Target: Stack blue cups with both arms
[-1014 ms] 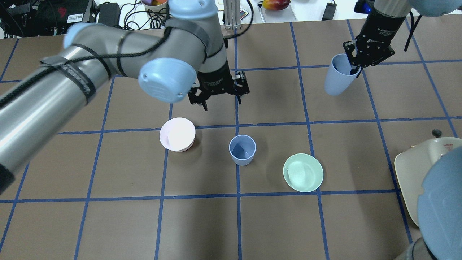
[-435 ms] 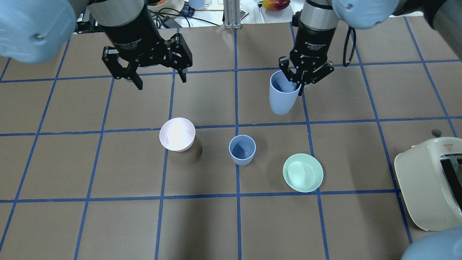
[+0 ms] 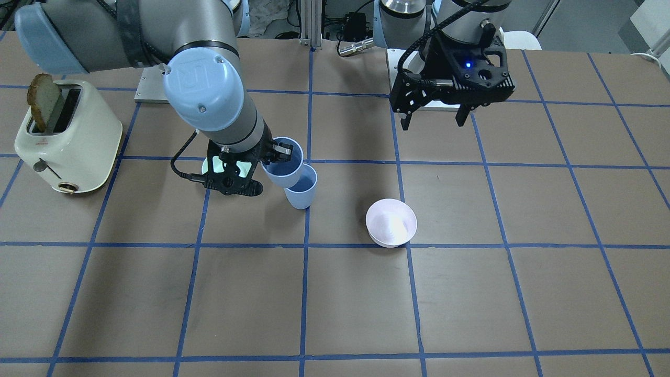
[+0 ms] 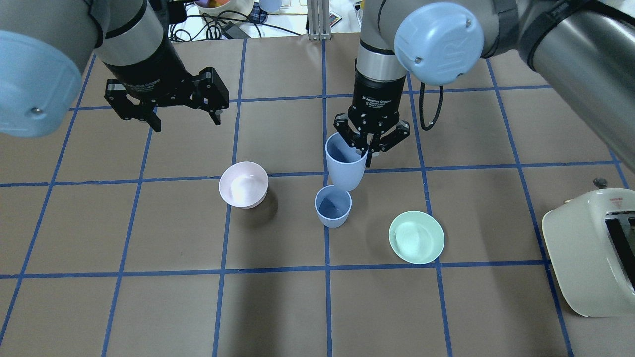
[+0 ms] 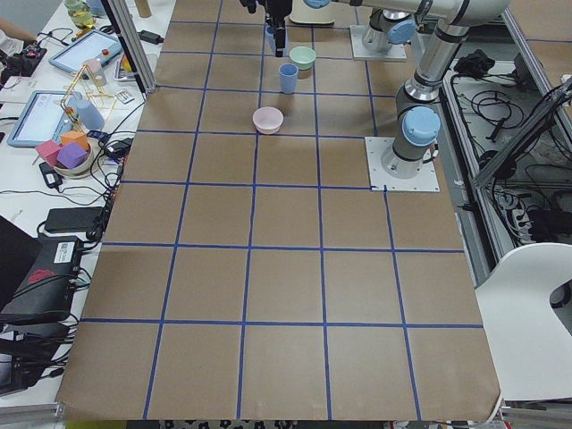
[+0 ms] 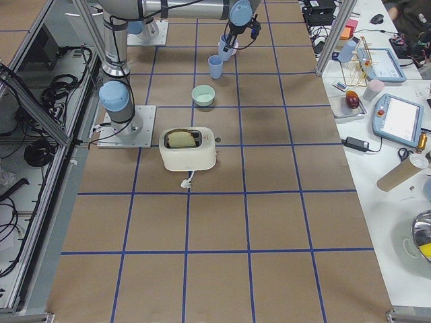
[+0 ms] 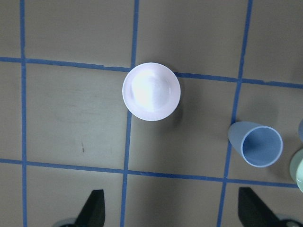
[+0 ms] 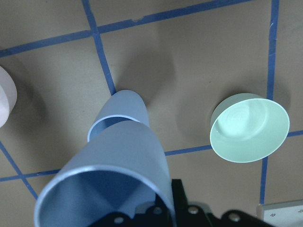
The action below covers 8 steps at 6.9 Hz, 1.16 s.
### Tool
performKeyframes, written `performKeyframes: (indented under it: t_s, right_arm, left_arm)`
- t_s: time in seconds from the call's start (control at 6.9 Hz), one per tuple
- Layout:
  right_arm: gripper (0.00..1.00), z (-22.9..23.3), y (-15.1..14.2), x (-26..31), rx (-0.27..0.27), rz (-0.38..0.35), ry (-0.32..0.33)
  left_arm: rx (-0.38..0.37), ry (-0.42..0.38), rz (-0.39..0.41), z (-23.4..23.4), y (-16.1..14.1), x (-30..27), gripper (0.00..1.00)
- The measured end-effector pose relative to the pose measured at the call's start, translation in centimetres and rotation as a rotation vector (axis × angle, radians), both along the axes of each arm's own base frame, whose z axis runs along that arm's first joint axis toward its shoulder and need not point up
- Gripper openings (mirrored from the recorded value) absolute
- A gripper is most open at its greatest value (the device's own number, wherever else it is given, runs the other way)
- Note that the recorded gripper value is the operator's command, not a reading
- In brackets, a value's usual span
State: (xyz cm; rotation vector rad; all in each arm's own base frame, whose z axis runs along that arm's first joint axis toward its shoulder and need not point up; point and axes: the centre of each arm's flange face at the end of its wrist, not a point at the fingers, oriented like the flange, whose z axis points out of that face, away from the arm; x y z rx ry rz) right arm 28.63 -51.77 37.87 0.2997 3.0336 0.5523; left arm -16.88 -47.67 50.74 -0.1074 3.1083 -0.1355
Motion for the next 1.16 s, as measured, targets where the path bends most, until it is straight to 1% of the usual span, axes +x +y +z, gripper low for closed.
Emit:
performKeyframes:
  t_s: [0.14,0.29,0.43,0.58,0.87,1.01,1.16]
  right_arm:
    - [0.00,-0.5,1.0,1.2,0.003,0.004,0.004]
    - [0.00,-1.3,1.7,2.3,-0.004,0.005,0.007]
    - [0.00,-2.3,2.1,2.9,-0.022,-0.006,0.010]
    - [0.00,-3.3,2.4,3.1,-0.035,-0.014,0.011]
    - [0.00,-4.3,2.7,3.0,-0.036,-0.022,0.018]
    - [0.06,-4.4,2.8,3.0,-0.035,-0.023,0.020]
    - [0.65,-4.5,2.8,3.0,-0.035,-0.021,0.022]
  left_arm:
    - [-0.039,-0.004,-0.045,0.2,-0.9,1.2,1.00]
    - [-0.055,0.023,-0.062,0.3,-1.7,1.7,1.00]
    - [-0.058,0.058,-0.068,0.3,-2.2,1.8,1.00]
    - [-0.058,0.074,-0.070,0.2,-2.4,1.8,1.00]
    - [-0.053,0.077,-0.070,-0.1,-2.4,1.8,1.00]
    - [-0.045,0.074,-0.070,-0.4,-2.2,1.8,1.00]
    - [-0.038,0.072,-0.072,-0.4,-1.9,1.7,1.00]
